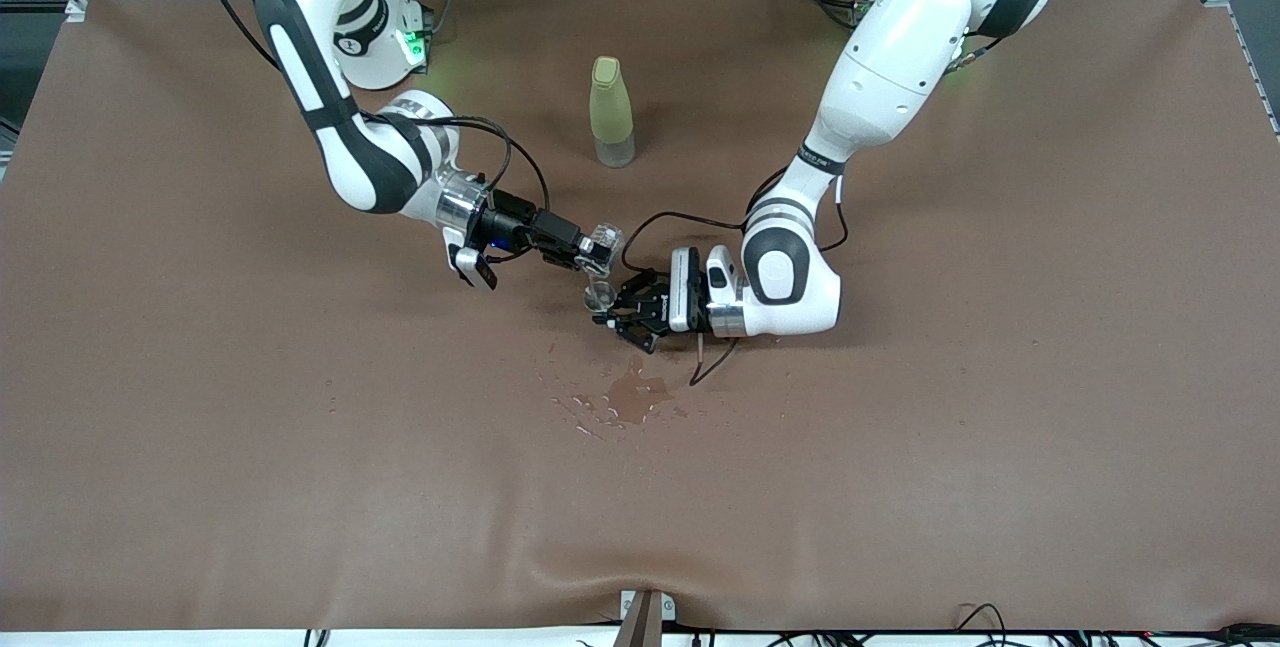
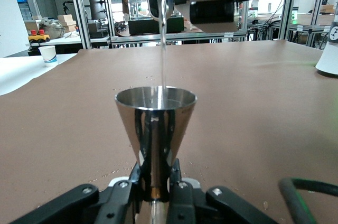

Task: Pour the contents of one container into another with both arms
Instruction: 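Pour liquid from the beaker into the jigger with the right gripper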

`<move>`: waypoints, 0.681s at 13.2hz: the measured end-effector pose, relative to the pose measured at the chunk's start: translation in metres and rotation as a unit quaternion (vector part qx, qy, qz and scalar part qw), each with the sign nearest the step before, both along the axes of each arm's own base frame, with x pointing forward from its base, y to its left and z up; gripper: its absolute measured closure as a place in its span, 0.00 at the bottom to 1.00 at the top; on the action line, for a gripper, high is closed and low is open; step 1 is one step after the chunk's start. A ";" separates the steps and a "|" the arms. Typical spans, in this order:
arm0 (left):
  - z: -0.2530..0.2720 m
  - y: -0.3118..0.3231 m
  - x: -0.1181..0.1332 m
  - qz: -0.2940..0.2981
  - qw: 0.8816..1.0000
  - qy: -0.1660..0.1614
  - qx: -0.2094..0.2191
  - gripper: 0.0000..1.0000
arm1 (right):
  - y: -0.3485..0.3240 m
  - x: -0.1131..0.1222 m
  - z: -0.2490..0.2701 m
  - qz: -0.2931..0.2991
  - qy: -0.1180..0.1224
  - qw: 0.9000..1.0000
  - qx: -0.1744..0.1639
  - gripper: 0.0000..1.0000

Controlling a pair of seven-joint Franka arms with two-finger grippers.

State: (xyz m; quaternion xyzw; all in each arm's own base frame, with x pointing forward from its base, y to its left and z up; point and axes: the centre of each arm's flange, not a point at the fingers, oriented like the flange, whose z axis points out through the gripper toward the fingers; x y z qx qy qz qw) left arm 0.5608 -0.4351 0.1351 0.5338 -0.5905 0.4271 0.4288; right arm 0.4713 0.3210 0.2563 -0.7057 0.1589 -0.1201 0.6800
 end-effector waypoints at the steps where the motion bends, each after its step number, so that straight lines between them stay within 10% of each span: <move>1: 0.000 -0.001 0.000 0.001 1.000 0.001 -0.001 0.79 | 0.000 0.000 0.000 0.000 0.004 1.000 0.002 0.50; 9: 0.000 -0.004 -0.001 0.004 1.000 0.000 -0.001 0.79 | -0.001 0.001 0.001 -0.003 0.039 0.999 0.017 0.50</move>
